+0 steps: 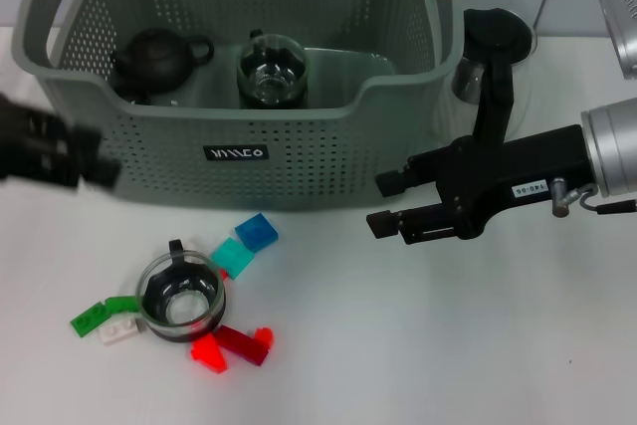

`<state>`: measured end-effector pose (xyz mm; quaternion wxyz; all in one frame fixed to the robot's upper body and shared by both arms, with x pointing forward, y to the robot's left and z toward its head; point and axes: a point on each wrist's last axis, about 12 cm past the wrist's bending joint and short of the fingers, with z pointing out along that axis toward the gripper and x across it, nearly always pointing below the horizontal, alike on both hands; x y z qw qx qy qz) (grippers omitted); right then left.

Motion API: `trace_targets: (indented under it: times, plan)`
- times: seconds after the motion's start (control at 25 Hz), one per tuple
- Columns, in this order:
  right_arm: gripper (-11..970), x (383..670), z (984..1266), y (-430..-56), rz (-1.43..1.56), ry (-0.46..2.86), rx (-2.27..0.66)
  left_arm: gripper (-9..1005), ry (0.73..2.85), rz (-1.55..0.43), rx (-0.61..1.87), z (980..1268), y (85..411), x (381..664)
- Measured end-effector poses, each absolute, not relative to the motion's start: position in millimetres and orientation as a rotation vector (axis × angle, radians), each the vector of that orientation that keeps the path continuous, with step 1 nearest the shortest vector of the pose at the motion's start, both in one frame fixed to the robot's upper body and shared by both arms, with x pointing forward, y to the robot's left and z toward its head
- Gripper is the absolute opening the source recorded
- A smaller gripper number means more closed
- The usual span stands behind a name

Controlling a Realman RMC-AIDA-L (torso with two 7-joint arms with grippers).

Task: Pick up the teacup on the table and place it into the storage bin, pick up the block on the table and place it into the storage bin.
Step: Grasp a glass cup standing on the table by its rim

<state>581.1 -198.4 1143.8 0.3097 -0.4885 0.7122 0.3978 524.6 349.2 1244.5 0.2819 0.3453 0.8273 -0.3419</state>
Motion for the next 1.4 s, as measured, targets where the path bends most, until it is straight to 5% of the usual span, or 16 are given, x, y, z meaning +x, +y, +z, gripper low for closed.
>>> trace_targets:
  times: [0.48, 0.92, 1.4]
  plan:
    - [610, 581.4, 1144.1, -198.7, 1.056, 1.883, -1.289, 625, 2.434, -0.833, 1.223, 1196.9, 297.2, 525.3]
    - [609, 581.2, 1143.0, -200.2, 1.056, 1.89, -1.28, 623, 2.454, -0.552, 1.456, 1171.1, 242.6, 537.3]
    - [609, 581.3, 1143.0, -199.0, 1.062, 1.894, -1.277, 593, 2.55, -0.386, 1.205, 1170.2, 263.1, 546.3]
